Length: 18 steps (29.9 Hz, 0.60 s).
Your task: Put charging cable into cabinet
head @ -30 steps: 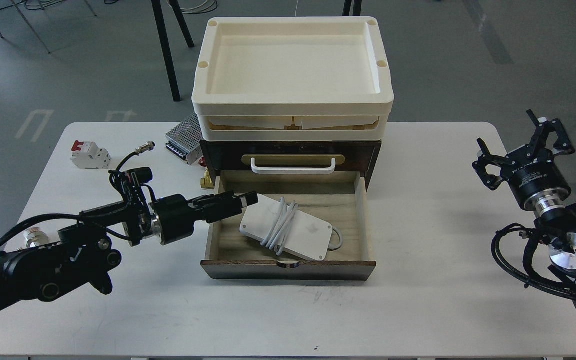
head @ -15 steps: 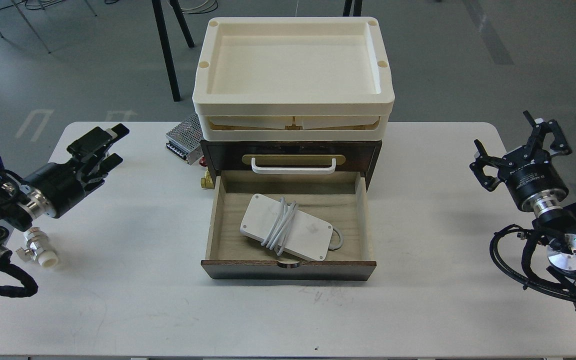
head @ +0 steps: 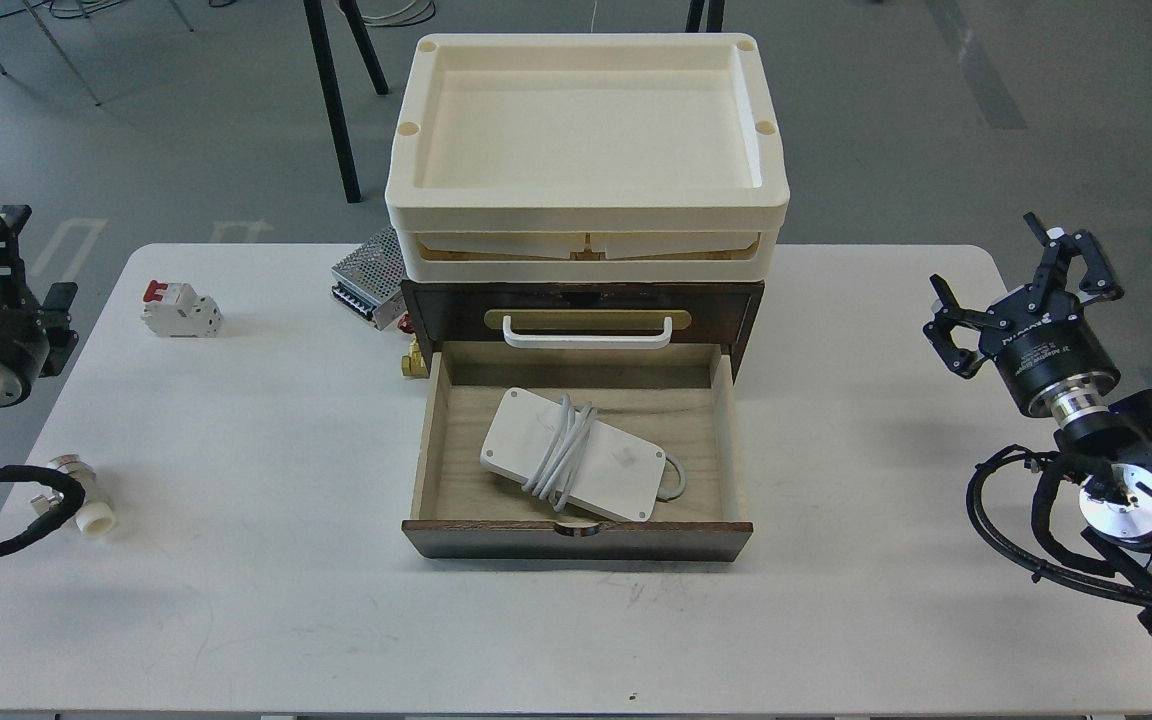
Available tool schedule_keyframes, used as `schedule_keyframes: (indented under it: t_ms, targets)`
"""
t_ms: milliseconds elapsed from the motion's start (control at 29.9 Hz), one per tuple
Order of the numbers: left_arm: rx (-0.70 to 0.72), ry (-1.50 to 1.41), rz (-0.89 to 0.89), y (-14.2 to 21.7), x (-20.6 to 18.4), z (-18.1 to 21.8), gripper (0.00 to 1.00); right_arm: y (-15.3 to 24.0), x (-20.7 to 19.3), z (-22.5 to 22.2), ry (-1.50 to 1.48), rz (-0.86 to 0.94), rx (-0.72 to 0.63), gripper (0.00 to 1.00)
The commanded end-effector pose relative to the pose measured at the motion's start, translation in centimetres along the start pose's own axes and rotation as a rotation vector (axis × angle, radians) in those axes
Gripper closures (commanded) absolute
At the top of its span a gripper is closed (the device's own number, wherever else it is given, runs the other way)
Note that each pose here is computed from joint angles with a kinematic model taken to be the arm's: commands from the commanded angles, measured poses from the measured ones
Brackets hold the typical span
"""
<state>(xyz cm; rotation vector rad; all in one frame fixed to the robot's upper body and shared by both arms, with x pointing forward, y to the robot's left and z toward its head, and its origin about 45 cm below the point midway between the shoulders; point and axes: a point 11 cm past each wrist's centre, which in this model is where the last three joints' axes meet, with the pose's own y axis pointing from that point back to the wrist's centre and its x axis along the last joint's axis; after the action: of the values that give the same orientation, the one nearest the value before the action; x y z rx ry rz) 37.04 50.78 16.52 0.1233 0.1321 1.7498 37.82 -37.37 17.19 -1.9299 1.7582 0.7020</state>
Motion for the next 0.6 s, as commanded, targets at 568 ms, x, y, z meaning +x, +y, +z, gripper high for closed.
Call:
schedule_keyframes:
  t_ms: [568]
  targets:
    - [0.040, 0.001, -0.276, -2.2, -7.3, -1.8, 0.01, 0.0, 0.1, -0.2, -0.006, 0.004, 0.009, 0.01]
